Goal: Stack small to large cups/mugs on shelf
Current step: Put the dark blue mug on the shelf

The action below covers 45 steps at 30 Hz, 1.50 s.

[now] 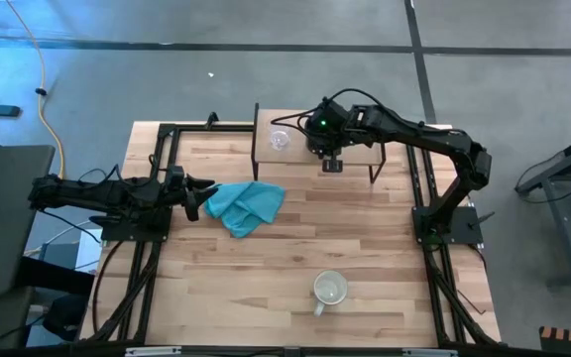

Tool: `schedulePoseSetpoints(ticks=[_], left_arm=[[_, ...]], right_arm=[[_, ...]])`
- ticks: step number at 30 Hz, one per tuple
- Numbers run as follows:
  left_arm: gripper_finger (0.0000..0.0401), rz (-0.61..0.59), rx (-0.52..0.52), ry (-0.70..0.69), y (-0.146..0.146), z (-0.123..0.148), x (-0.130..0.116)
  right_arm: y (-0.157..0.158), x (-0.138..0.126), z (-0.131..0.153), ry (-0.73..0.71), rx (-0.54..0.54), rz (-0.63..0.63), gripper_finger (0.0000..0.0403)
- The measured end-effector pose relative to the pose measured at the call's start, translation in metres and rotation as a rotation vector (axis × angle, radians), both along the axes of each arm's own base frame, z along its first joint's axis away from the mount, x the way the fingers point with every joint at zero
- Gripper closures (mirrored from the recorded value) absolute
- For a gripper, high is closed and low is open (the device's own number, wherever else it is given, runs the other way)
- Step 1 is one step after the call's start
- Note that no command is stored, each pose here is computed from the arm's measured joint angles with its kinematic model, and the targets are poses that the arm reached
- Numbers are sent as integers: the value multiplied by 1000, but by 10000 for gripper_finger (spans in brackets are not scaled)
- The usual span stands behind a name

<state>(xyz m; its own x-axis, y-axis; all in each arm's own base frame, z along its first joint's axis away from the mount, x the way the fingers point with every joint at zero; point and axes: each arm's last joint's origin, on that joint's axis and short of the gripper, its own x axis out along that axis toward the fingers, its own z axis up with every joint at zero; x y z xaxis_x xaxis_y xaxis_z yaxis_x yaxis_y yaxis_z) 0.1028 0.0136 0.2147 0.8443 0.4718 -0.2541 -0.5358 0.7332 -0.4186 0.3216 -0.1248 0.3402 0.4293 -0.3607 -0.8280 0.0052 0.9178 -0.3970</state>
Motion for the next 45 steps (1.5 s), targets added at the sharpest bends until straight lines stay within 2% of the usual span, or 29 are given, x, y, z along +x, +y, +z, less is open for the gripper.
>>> schedulePoseSetpoints(ticks=[23, 45], left_arm=[[249, 0, 0, 0, 0, 0, 0], [249, 0, 0, 1, 0, 0, 0]], right_arm=[[0, 0, 0, -7, 14, 8, 326], [-7, -3, -1, -27, 88, -1, 326]])
